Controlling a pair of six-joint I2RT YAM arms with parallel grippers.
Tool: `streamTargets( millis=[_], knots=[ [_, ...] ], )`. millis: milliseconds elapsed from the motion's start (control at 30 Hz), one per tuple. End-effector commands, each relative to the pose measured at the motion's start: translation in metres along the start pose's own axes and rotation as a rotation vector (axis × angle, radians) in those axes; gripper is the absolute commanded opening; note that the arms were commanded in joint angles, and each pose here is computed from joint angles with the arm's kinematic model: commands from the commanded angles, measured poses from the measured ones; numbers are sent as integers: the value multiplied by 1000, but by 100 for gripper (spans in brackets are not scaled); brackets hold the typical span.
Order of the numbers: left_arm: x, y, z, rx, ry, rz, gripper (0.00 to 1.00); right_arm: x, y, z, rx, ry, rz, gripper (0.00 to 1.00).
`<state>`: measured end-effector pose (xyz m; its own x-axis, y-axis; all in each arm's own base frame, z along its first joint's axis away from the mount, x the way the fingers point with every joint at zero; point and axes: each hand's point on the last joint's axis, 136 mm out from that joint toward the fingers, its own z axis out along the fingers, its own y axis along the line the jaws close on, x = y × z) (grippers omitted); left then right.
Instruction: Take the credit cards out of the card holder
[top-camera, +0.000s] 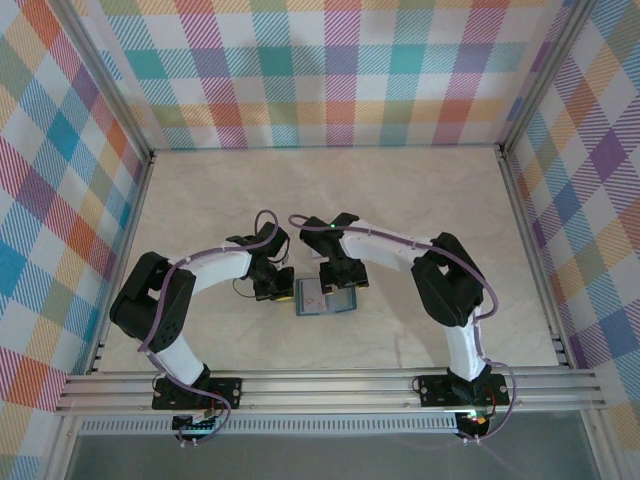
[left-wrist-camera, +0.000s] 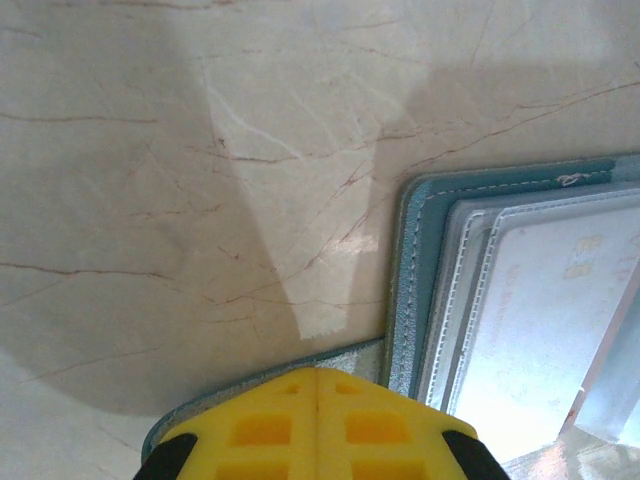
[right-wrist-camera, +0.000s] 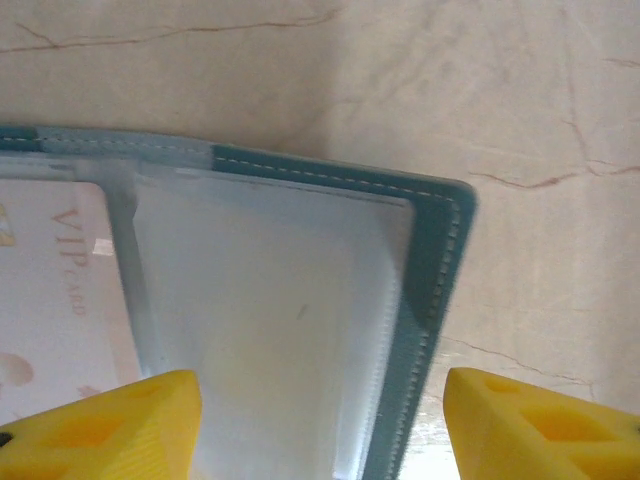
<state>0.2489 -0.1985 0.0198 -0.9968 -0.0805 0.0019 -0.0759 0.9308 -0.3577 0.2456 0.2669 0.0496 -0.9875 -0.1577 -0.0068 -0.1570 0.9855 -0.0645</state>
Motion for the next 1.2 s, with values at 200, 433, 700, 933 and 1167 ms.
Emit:
streamTargets(
  millis=[200,433,700,933,1167],
  knots=[
    [2,-1,-14,-10,-3,4,0,2,8,1,-175,-5,-15,62],
    [-1,-14,-25,13,-24,19,0,1,7,4,-220,-12,-12,52],
    [3,-43,-35,31,-30,84,1,0,2,4,-227,-21,-31,41],
    [9,-52,-16,5,8,102,1,3,1,1,-228,-16,-40,43],
    [14,-47,0,-18,30,95,1,3,-2,-14,-242,-45,-28,49]
  ],
)
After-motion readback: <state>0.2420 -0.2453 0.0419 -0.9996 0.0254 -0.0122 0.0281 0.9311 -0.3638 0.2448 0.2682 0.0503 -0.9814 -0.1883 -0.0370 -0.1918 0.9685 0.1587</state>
